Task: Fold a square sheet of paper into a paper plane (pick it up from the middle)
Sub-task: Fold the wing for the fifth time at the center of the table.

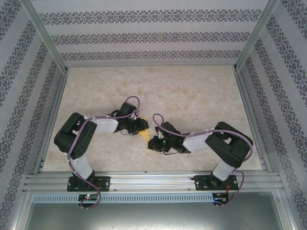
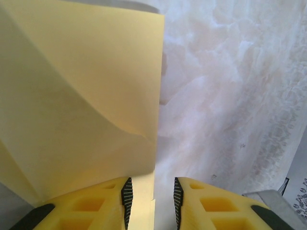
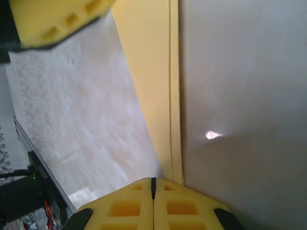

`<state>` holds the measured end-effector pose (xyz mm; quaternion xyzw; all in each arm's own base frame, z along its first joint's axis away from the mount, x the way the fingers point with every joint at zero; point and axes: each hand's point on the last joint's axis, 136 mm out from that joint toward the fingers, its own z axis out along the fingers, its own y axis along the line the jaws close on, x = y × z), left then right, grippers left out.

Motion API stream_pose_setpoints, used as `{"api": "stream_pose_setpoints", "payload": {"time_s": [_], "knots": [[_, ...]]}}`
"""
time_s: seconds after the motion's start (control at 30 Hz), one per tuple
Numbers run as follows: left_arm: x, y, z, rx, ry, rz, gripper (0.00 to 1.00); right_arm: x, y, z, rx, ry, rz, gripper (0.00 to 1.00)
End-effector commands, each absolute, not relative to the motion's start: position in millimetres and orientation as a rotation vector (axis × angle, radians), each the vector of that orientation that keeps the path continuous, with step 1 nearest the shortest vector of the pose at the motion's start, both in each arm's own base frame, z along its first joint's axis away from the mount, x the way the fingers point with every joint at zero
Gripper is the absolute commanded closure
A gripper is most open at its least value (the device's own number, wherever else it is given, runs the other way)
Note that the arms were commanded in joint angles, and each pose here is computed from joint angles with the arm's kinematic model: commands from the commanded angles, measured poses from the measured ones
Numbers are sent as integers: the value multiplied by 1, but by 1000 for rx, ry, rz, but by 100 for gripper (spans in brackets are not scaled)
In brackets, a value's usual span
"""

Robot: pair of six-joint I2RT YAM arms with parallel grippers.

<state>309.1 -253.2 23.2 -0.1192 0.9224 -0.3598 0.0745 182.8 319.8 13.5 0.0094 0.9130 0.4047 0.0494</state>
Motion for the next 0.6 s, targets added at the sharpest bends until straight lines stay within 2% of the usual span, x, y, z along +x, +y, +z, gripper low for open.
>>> {"api": "stream_pose_setpoints", "payload": {"time_s": [0.0, 0.33, 0.57], "knots": [[288, -222, -20, -474, 2915, -832, 66, 143, 270, -30, 98, 3024, 957, 94], [288, -225, -17, -451, 2916, -849, 66, 184, 318, 51, -127, 2763, 1117, 92], [288, -227, -17, -442, 2923, -865, 66, 203, 351, 52, -182, 2749, 1153, 90]]}}
